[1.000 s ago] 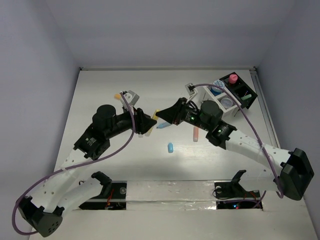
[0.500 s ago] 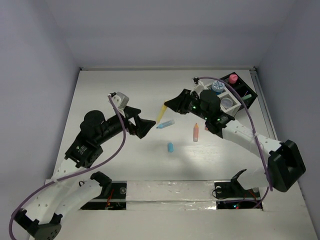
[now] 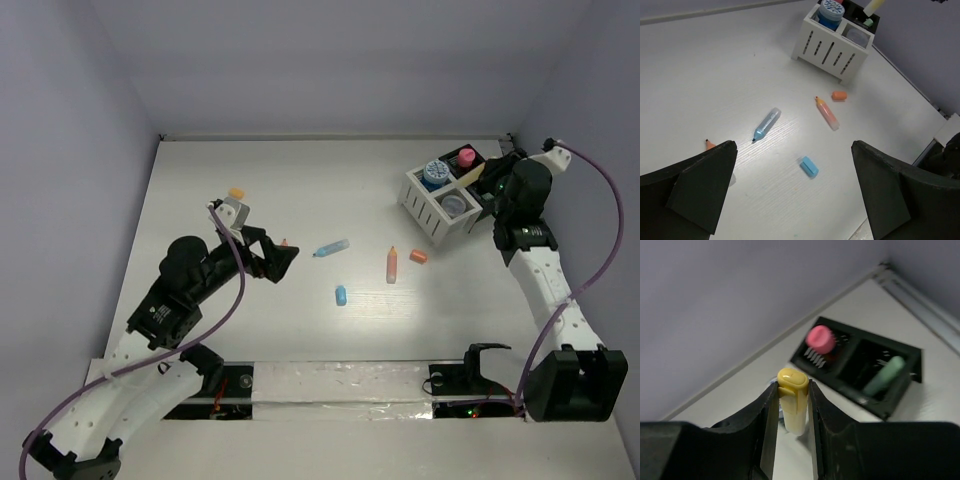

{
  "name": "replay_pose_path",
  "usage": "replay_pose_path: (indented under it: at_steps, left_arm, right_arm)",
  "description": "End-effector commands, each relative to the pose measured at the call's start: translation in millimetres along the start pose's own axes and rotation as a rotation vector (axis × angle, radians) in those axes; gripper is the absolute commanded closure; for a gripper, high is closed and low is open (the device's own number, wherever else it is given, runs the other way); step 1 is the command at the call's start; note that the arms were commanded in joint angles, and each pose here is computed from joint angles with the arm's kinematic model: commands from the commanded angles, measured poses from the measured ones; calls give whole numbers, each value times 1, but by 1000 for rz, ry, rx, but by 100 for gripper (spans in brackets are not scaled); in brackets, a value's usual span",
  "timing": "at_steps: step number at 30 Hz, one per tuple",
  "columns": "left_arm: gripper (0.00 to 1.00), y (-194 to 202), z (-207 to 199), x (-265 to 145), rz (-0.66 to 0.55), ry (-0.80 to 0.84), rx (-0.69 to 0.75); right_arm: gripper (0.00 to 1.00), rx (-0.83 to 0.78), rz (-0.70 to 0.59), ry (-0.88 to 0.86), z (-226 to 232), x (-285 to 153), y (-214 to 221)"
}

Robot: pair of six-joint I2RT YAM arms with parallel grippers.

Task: Sort the stationery into containers
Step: Place the pen in the storage box.

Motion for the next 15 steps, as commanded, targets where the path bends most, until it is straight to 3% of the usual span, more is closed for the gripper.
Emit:
replay_pose_path:
  at_steps: [1, 6, 15]
  left_arm:
    - [1, -5, 5, -4, -35, -54, 22]
    - [1, -4, 1, -4, -29, -11, 21]
    - [1, -8, 2, -11, -58, -43, 22]
  right_arm:
    - [100, -41, -128, 153, -23, 10, -34]
    - [100, -168, -283, 294, -30, 21, -69]
    - [100, -326, -244, 411, -46, 79, -52]
Point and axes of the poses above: each gripper's point midway between its finger pads, its own x axis out along the fingers, its own z axis along the line the jaws close on, y = z × x, the point moved 8 cm from there along -x, back along the fingers, and after that the axes turned 5 degrees about x, right-handed, at the moved point
